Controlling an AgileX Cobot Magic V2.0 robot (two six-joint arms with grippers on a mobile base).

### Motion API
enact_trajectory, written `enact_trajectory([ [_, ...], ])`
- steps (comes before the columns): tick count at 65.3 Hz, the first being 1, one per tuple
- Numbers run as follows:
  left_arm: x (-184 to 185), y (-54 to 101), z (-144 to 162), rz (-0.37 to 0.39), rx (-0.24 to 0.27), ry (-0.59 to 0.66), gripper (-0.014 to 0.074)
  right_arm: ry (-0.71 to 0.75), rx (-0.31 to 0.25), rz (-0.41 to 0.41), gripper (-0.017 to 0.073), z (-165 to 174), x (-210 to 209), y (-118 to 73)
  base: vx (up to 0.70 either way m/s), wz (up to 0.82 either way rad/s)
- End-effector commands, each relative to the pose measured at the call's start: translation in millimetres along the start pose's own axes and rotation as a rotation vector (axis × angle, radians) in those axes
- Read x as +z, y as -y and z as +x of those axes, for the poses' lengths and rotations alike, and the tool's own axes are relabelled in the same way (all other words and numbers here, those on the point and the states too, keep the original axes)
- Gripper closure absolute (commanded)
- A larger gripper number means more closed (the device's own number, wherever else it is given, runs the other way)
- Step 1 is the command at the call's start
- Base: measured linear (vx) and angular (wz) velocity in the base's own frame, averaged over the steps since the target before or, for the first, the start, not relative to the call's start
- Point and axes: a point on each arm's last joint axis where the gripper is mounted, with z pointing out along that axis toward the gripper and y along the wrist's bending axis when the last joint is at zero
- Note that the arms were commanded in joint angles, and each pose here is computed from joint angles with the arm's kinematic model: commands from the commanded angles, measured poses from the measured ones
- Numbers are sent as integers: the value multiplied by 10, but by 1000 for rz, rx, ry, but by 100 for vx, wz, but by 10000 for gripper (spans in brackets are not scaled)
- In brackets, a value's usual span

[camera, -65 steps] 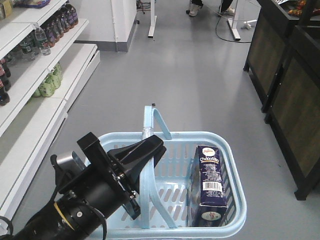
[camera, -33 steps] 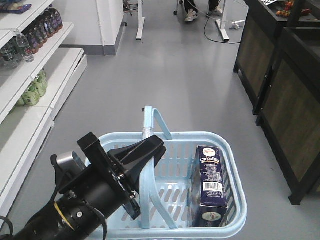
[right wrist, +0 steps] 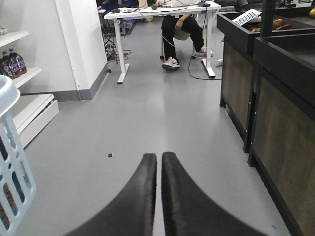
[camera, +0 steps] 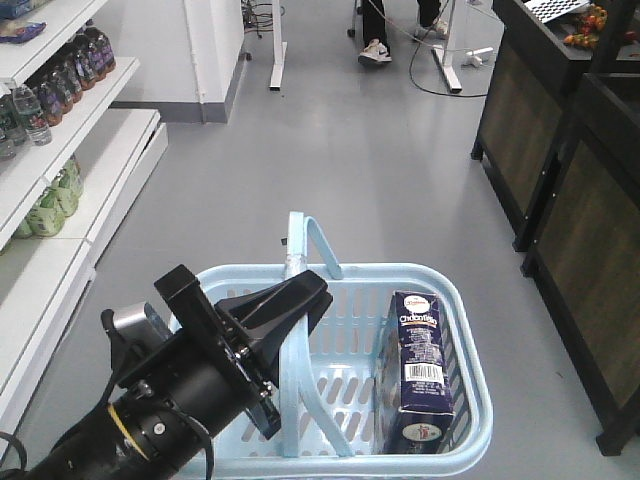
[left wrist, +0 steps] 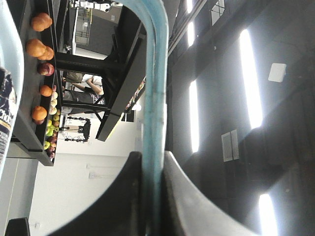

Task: Left arm holds basket, right arm returns cookies
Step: 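Drive the base down the open floor holding the basket in the left gripper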

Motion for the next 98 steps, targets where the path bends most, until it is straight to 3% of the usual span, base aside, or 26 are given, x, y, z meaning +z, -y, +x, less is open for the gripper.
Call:
enact_trajectory([
  [1, -19, 376, 90, 300, -12, -60, 596, 65, -8, -3, 565, -11, 3, -1, 33, -1],
  [98, -18, 375, 89, 300, -13, -59, 596, 65, -8, -3, 565, -11, 3, -1, 42, 0],
])
